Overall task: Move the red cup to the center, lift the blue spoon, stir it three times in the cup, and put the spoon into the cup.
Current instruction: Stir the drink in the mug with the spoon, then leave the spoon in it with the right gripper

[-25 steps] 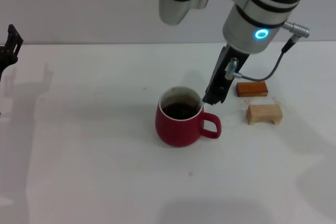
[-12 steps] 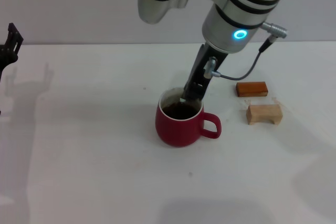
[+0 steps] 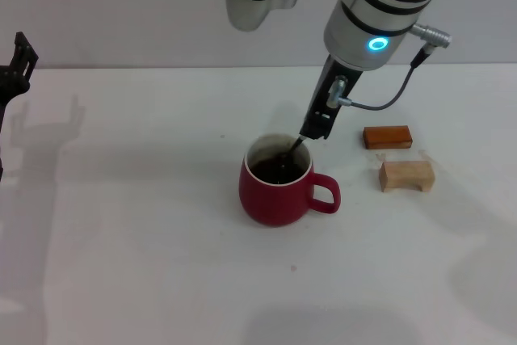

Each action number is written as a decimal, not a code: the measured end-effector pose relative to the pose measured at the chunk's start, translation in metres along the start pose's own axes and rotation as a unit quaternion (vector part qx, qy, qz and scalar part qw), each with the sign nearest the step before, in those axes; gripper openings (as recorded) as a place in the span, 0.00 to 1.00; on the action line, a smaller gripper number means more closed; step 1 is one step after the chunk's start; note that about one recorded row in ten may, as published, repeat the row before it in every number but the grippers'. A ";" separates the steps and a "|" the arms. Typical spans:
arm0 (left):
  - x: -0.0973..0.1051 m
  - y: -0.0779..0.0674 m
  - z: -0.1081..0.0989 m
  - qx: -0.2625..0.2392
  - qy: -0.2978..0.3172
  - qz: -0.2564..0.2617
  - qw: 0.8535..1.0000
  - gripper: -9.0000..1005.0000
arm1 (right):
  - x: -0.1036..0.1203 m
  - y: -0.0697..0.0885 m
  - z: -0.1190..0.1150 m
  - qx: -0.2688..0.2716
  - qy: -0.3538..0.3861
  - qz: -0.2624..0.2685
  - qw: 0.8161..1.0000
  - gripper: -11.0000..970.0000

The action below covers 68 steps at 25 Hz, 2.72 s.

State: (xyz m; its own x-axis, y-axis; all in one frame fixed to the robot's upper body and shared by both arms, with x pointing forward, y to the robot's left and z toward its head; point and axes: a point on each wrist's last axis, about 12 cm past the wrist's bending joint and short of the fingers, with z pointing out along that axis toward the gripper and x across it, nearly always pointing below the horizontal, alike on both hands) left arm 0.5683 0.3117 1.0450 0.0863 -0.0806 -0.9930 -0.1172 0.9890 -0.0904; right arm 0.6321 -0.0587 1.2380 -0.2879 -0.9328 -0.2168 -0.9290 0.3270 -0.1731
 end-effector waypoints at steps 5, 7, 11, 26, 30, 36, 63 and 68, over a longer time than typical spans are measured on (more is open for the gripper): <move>0.000 0.000 0.000 -0.001 0.000 -0.001 1.000 0.84 | 0.005 0.004 -0.001 -0.015 0.020 -0.006 1.000 0.21; 0.000 0.000 0.000 -0.002 0.000 -0.001 1.000 0.84 | 0.004 0.009 -0.001 -0.033 0.022 -0.013 0.999 0.21; 0.000 0.001 0.000 -0.003 0.001 -0.001 1.000 0.84 | 0.001 0.015 -0.003 -0.052 0.013 -0.020 0.998 0.21; 0.000 0.000 0.000 -0.002 -0.002 -0.002 1.000 0.84 | -0.006 0.002 0.003 -0.010 -0.016 -0.008 1.000 0.22; 0.000 -0.001 0.000 -0.002 -0.002 -0.003 1.000 0.84 | -0.002 0.001 0.004 -0.007 0.000 -0.005 1.000 0.22; 0.000 0.000 -0.001 -0.002 -0.001 -0.002 1.000 0.84 | -0.003 0.011 -0.004 -0.030 0.011 -0.016 0.999 0.22; -0.002 0.001 -0.002 -0.002 -0.009 -0.005 1.000 0.84 | -0.006 0.020 -0.006 -0.064 0.005 -0.021 0.998 0.22; -0.002 0.001 -0.001 -0.003 -0.010 -0.006 1.000 0.84 | -0.011 0.021 -0.008 -0.060 -0.016 -0.025 0.998 0.23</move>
State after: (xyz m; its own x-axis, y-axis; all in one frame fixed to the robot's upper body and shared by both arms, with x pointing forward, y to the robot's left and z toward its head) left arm 0.5665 0.3127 1.0467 0.1065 -0.0892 -0.9903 -0.1216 0.9873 -0.1020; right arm 0.6144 -0.0425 1.2443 -0.2339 -0.9417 -0.2420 -0.9640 0.2570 -0.0683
